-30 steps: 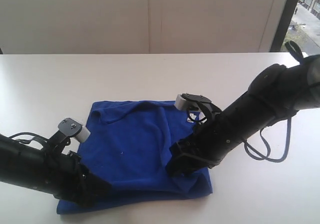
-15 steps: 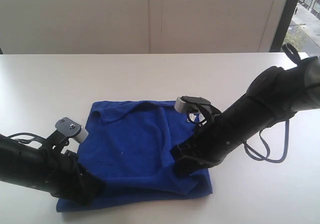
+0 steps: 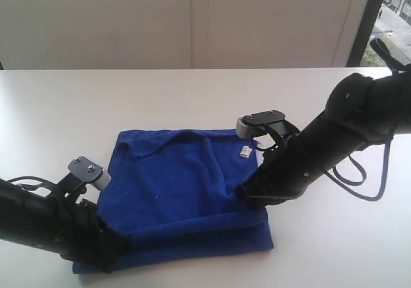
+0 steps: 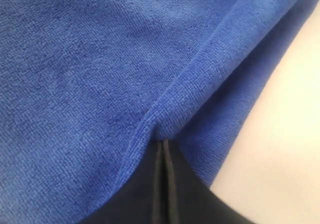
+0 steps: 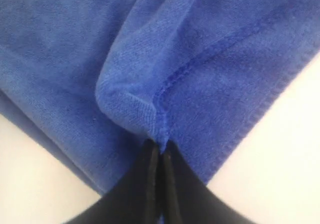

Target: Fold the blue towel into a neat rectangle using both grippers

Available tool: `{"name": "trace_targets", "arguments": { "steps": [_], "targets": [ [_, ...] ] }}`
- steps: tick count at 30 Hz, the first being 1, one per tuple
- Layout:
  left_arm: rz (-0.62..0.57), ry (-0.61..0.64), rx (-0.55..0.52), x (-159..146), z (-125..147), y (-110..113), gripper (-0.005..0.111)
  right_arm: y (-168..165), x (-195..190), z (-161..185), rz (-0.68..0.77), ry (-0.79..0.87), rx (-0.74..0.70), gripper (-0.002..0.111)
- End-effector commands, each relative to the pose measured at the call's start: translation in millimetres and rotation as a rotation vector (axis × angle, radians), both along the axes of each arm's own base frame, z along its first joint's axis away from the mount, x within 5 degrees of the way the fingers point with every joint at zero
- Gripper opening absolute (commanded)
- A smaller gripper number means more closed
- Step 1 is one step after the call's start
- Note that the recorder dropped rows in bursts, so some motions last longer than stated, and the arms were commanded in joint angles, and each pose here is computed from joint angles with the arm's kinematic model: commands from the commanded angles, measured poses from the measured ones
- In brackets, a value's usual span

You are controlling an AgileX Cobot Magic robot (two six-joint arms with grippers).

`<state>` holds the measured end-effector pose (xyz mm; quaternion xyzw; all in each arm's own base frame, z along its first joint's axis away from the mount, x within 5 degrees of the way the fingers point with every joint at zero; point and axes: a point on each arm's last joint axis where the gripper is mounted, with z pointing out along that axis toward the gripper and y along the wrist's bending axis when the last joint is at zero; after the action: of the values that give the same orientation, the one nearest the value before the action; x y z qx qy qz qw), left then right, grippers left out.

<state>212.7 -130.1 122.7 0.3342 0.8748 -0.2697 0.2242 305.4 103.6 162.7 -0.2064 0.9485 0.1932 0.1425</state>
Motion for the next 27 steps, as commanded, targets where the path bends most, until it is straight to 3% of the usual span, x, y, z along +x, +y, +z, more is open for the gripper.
{"name": "trace_targets", "arguments": {
  "steps": [1,7,9,10,13,18,20,23,27],
  "targets": [
    [-0.004,0.015,-0.015,-3.4,-0.5,0.1,0.000,-4.9,7.3,3.6,-0.041,-0.084,-0.038,0.000],
    [-0.035,0.034,-0.068,-6.5,2.4,-4.0,0.000,-6.3,11.5,4.5,-0.063,-0.127,-0.048,0.004],
    [-0.052,0.043,-0.098,-8.3,4.6,-6.1,0.000,-6.4,10.7,4.1,-0.053,-0.121,-0.052,0.023],
    [-0.064,0.044,-0.120,-9.5,7.4,-7.4,0.000,-6.7,10.6,4.0,-0.048,-0.123,-0.057,0.043],
    [-0.074,0.023,-0.143,-8.4,14.3,-9.1,0.000,-6.8,11.1,4.1,-0.051,-0.127,-0.058,0.059],
    [-0.003,-0.192,-0.145,0.4,62.9,-4.4,0.000,-9.5,4.2,27.7,-0.003,-0.191,-0.077,0.059],
    [0.139,-0.254,-0.102,3.1,78.3,6.3,0.000,-9.9,-2.9,44.3,0.018,-0.217,-0.067,0.059],
    [0.278,-0.253,-0.069,0.3,81.1,17.4,0.000,-13.2,-7.9,50.4,0.041,-0.211,-0.067,0.059],
    [0.322,-0.200,-0.061,2.7,70.8,25.5,0.002,-20.1,4.4,53.5,-0.033,-0.323,-0.087,0.059]
  ]
}}
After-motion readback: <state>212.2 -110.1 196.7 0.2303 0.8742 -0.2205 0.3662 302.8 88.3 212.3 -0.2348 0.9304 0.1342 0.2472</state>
